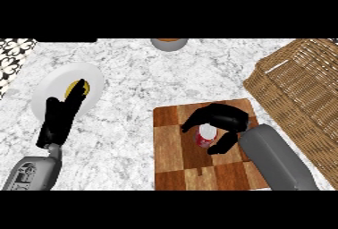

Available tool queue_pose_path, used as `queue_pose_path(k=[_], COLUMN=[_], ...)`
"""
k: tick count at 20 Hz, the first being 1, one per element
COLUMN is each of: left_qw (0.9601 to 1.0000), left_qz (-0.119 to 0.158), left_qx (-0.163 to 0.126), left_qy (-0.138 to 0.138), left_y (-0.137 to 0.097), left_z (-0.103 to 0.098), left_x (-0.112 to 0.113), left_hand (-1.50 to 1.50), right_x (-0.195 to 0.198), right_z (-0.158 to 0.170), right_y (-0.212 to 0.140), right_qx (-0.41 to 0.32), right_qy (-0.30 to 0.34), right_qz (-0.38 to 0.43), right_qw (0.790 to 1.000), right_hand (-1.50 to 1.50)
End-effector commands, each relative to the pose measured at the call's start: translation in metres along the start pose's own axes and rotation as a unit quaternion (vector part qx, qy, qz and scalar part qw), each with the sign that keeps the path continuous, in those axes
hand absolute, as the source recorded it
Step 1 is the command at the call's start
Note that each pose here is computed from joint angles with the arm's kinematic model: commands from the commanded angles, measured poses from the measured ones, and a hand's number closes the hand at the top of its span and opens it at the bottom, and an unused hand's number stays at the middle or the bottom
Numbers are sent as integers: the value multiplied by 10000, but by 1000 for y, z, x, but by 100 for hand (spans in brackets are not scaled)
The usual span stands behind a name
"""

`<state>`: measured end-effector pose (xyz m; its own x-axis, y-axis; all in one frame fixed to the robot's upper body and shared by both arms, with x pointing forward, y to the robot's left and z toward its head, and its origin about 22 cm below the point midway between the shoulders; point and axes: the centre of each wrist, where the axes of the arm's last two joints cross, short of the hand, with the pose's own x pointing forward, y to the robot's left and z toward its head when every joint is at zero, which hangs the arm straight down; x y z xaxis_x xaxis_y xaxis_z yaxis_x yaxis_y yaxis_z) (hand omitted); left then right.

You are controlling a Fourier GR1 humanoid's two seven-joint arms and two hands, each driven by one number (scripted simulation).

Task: Pick the can from the cutting board and place it in the basket

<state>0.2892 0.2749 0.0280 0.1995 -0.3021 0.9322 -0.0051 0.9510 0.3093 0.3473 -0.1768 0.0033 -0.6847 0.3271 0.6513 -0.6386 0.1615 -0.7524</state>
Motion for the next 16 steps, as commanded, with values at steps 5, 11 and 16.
queue_pose_path(k=[5,11,16], left_qw=[10000,9999,9994], left_qz=[-32,30,46], left_qx=[-23,79,267], left_qy=[31,81,217], left_y=[0,3,22], left_z=[-18,-13,-6], left_x=[3,4,-9], left_hand=[0,0,0], right_x=[-3,-1,-13], right_z=[-4,9,57], right_y=[26,35,54], right_qx=[-169,-175,-23], right_qy=[-516,675,2782], right_qz=[681,1422,2238], right_qw=[9962,9874,9341], right_hand=[150,150,150])
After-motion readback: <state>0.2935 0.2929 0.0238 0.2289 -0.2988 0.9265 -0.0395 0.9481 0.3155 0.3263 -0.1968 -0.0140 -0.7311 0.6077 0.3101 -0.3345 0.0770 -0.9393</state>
